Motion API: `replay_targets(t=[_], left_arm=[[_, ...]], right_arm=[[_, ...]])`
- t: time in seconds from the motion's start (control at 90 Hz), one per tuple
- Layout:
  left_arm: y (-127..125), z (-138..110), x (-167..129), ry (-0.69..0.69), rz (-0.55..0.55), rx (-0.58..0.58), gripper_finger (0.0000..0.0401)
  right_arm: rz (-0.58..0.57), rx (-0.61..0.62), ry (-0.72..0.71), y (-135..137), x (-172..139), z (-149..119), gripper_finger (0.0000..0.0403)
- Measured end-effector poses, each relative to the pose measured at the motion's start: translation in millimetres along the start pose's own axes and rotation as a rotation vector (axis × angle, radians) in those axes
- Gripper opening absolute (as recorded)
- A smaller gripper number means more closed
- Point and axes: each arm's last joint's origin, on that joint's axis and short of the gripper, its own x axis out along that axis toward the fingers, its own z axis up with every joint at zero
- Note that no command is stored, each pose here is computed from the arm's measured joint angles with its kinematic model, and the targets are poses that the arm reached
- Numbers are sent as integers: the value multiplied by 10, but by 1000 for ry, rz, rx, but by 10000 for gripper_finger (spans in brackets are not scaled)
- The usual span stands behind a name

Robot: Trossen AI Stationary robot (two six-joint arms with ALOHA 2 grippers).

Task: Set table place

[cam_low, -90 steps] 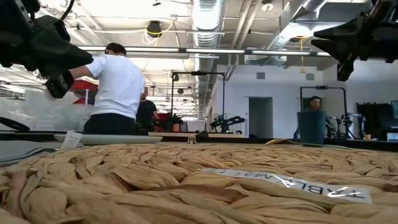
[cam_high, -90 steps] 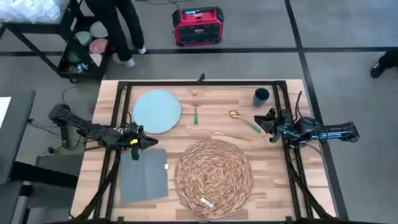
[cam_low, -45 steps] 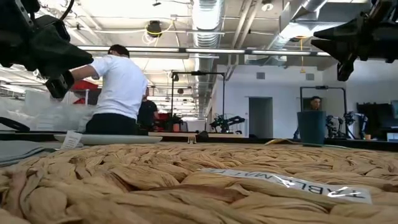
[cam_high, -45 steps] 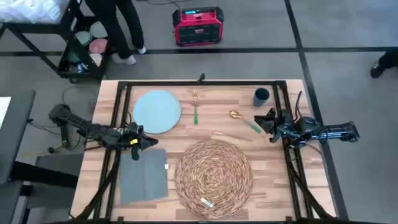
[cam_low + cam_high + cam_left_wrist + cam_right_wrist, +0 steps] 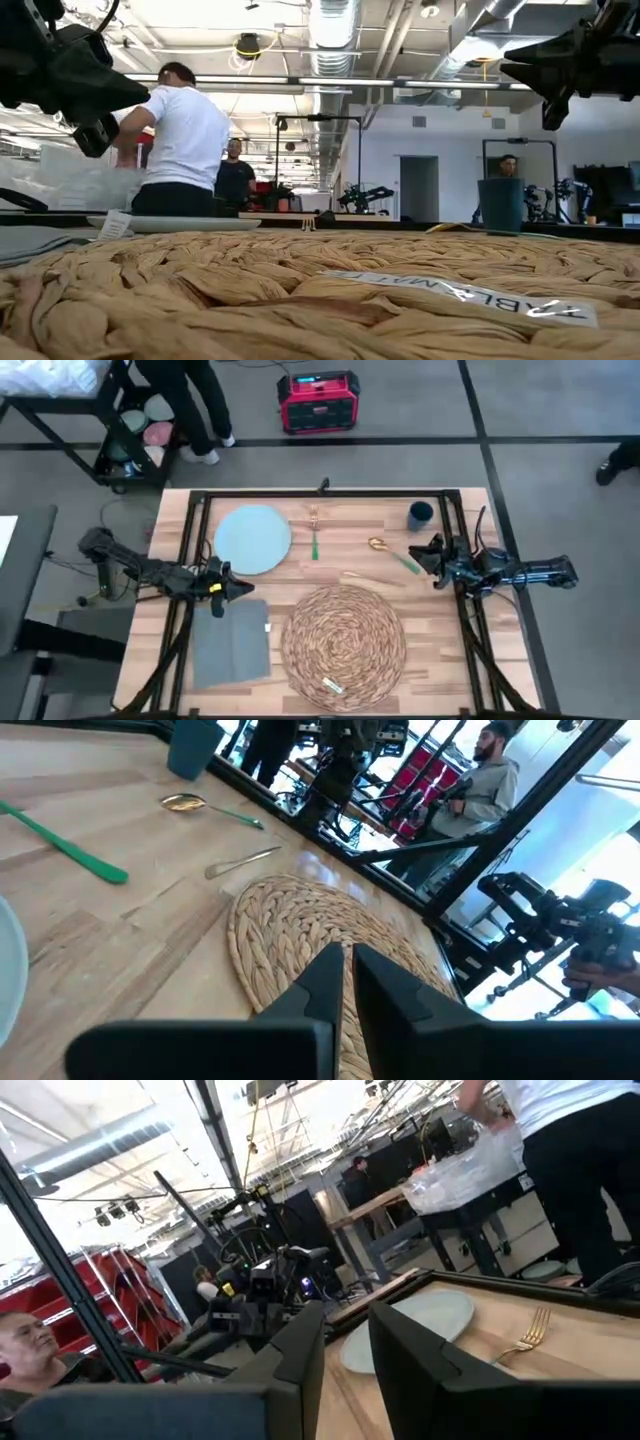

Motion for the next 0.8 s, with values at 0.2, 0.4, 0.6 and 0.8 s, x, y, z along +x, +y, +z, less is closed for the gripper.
replay_targets(t=[0.2,0.4,0.6,0.8], left_arm=[[0,0,0,0,0,0,11],[-1,1,0,0,0,0,11],[0,1,0,0,0,0,11],[-7,-6,-3,6,-7,12,11]], right_arm=[[0,0,0,0,0,0,70],[0,0,0,0,0,0,70],[0,0,0,0,0,0,70],[-6,-5,11,-5,0,-10,70]])
